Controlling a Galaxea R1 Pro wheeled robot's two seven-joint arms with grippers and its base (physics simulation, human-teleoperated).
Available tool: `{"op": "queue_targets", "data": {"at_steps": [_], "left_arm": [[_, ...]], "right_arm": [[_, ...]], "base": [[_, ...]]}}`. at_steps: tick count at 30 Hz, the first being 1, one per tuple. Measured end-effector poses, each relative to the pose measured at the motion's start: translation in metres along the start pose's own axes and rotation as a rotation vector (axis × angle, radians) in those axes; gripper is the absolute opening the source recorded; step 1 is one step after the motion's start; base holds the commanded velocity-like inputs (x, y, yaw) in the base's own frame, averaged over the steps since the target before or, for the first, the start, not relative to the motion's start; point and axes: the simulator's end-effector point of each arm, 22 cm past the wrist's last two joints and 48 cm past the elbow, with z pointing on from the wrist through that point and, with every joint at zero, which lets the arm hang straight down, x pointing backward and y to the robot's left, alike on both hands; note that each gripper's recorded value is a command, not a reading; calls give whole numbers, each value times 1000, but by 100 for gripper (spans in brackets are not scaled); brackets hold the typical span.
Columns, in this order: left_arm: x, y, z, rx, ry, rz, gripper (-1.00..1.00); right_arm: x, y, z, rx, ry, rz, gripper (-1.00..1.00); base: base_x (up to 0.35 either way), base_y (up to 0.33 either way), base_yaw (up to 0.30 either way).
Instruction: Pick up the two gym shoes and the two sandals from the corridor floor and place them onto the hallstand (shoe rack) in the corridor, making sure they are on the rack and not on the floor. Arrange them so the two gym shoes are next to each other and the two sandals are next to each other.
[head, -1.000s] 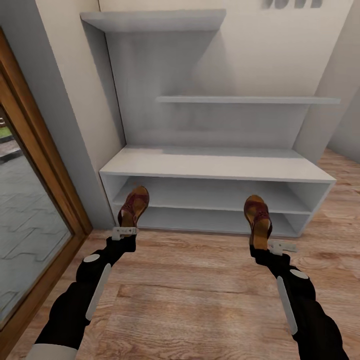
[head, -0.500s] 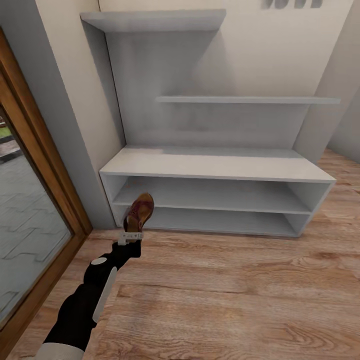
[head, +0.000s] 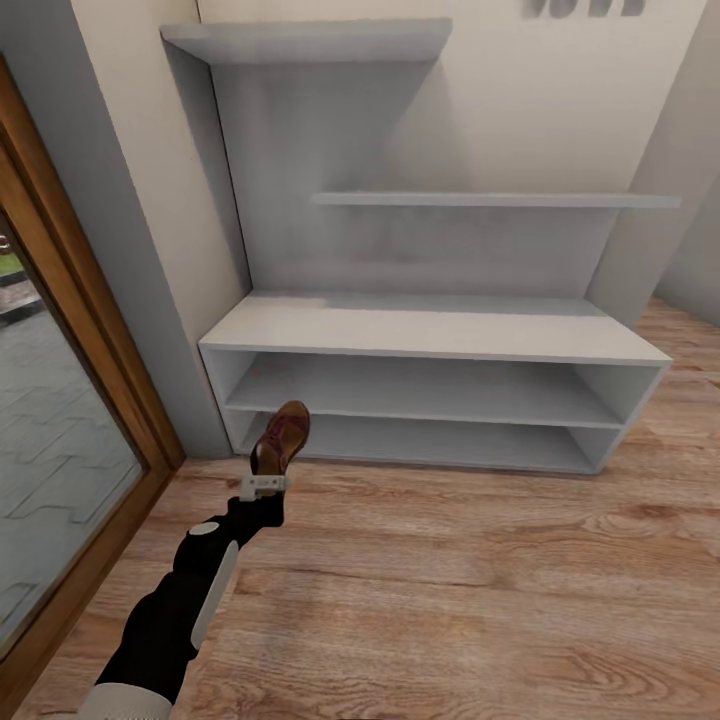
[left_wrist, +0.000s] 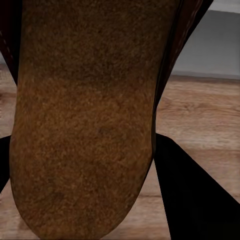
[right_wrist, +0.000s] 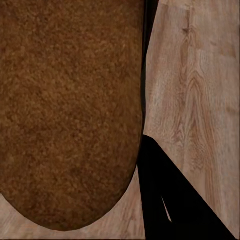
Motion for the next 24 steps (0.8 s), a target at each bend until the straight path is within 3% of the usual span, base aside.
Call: {"op": "queue_targets", "data": {"at_steps": [2, 3, 7, 24], "left_arm": [[1, 0, 0, -1, 2, 0, -100], [26, 3, 7, -6, 58, -2, -100], [61, 7, 13, -18, 134, -6, -100], [71, 8, 15, -22, 155, -8, -100]], "right_arm": [[0, -1, 0, 3, 1, -3, -100], [0, -2, 0, 7, 2, -6, -100], [0, -1, 0, 6, 2, -5, -100], [1, -2, 0, 7, 2, -6, -100]], "base": [[0, -5, 0], [0, -30, 0], [12, -176, 0], [35, -305, 0]]}}
